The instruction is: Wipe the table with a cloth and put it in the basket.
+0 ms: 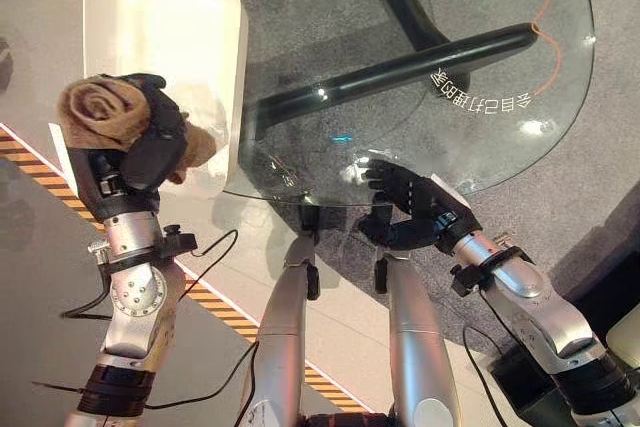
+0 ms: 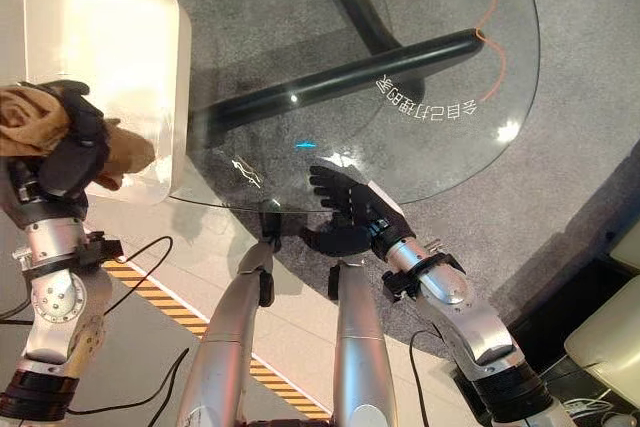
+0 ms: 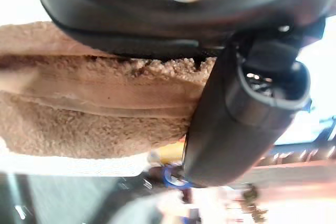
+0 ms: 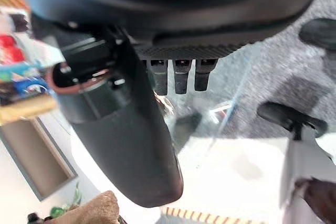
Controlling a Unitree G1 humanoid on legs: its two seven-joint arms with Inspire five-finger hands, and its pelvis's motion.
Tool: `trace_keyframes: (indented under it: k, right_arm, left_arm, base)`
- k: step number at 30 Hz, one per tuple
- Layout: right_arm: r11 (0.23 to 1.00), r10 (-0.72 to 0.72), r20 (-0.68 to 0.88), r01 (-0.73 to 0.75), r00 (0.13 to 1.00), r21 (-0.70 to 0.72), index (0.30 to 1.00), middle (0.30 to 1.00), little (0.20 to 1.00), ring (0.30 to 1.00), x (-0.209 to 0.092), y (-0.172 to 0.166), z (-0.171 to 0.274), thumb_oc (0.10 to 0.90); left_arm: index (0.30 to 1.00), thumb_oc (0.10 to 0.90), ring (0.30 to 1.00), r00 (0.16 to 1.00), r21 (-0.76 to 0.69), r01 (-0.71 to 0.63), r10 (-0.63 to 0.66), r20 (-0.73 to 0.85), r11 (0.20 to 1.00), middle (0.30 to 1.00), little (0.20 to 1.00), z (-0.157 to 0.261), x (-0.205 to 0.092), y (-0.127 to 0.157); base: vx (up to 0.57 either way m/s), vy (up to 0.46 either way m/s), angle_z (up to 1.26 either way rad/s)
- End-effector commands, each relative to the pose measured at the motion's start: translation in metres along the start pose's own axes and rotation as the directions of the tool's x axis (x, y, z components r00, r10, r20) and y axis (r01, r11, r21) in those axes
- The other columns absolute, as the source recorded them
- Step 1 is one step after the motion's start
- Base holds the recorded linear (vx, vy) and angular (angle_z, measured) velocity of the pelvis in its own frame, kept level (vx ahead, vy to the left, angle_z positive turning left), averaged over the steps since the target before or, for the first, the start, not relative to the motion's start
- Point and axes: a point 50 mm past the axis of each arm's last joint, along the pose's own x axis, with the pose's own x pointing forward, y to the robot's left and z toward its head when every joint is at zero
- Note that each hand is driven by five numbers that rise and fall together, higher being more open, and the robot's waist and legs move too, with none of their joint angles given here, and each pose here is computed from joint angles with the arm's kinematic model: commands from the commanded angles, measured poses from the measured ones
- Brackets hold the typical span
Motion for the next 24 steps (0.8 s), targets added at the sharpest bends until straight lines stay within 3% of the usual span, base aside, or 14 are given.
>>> trace_keyframes:
  k: [1, 7, 12, 24]
  right_arm:
    - [0.988, 0.125, -0.026, -0.127, 0.992, -0.087, 0.9, 0.9, 0.9, 0.9, -0.002, 0.009, 0.007, 0.8]
    - [0.981, 0.151, -0.202, -0.172, 0.968, -0.093, 0.9, 0.9, 0.9, 0.9, 0.0, 0.007, -0.015, 0.8]
    - [0.983, 0.151, -0.313, -0.176, 0.938, -0.053, 0.9, 0.9, 0.9, 0.9, 0.004, -0.005, -0.031, 0.8]
    - [0.983, 0.174, -0.348, -0.182, 0.921, 0.009, 0.9, 0.9, 0.9, 0.9, 0.013, -0.006, -0.037, 0.8]
  left_arm:
    - [0.3, 0.1, 0.3, 0.962, 0.135, -0.141, 0.103, 0.253, 0.981, 0.3, 0.2, 0.037, 0.024, 0.022]
    - [0.3, 0.1, 0.3, 0.972, 0.282, -0.198, 0.152, 0.178, 0.939, 0.3, 0.2, 0.017, 0.042, 0.029]
    - [0.3, 0.1, 0.3, 0.974, 0.469, -0.223, 0.217, 0.068, 0.854, 0.3, 0.2, -0.012, 0.071, 0.047]
    - [0.3, 0.1, 0.3, 0.958, 0.476, -0.258, 0.288, 0.01, 0.841, 0.3, 0.2, -0.017, 0.114, 0.052]
  base:
    - [0.03, 0.092, -0.02]
    - [0.03, 0.084, -0.01]
    - [0.03, 0.091, -0.06]
    - [0.03, 0.062, -0.02]
